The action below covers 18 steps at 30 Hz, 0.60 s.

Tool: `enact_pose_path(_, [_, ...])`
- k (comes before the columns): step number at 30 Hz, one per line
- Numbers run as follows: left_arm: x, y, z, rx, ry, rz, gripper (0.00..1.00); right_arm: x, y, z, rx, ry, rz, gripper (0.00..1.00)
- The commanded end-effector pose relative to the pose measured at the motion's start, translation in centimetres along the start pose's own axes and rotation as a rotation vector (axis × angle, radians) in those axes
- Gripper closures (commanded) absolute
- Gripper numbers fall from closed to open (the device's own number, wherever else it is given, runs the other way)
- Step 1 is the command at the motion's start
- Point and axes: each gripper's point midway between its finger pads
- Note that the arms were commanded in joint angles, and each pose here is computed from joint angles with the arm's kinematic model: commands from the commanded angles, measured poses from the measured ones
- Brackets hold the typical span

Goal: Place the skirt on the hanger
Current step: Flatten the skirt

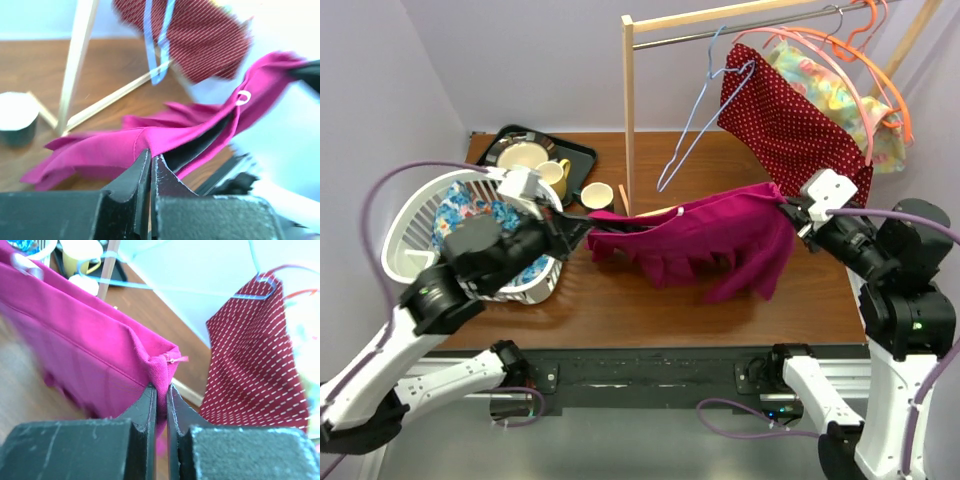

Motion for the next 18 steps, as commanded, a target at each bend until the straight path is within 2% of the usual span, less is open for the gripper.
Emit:
enact_pose_path(1, [1.4, -1.9, -1.9, -0.098, -0.037, -0.004, 1.00, -2.9, 1.4, 0.1, 0.057, 0.036, 0.109, 1.00])
enact_pose_path(5, [-4.2, -0.8, -1.9, -0.128, -0.104, 0.117, 1.00, -9.1, 1.6, 3.0, 0.203, 0.039, 0.255, 1.00])
enact_pose_path(6, [-7.0, -0.6, -1.7, -0.135, -0.113, 0.174, 1.00, -10.1, 1.3, 3.3, 0.201, 0.034, 0.266, 1.00])
enact_pose_path(8, [-9.1, -0.1, -2.1, -0.175, -0.155, 0.196, 1.00, -13.6, 2.0, 3.3, 0.180, 0.092, 0.331, 1.00])
enact_pose_path(10, [-12.3, 0.8, -1.8, -0.186, -0.175, 0.233, 1.00, -15.2, 2.8, 1.9, 0.104, 0.116, 0.366, 1.00])
enact_pose_path(13, [-17.1, 2.6, -0.3, -0.131, -0.186, 0.301, 1.00, -19.2, 5.0, 0.4, 0.045, 0.181, 0.438, 1.00])
enact_pose_path(16, [-22.4, 4.5, 1.5, -0.051, -0.179, 0.404, 1.00, -24.4, 6.5, 1.1, 0.106, 0.234, 0.563, 1.00])
enact_pose_path(18, [-25.2, 5.3, 1.9, -0.046, -0.191, 0.459, 1.00, -26.0, 6.5, 1.9, 0.161, 0.233, 0.611, 1.00])
Point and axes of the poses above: each gripper's point midway between its finger pads, its own y axis out along the fingers, its own z axis along the line the jaws close on, x = y × z, and after that the axes turned 12 degrees about y, right-handed
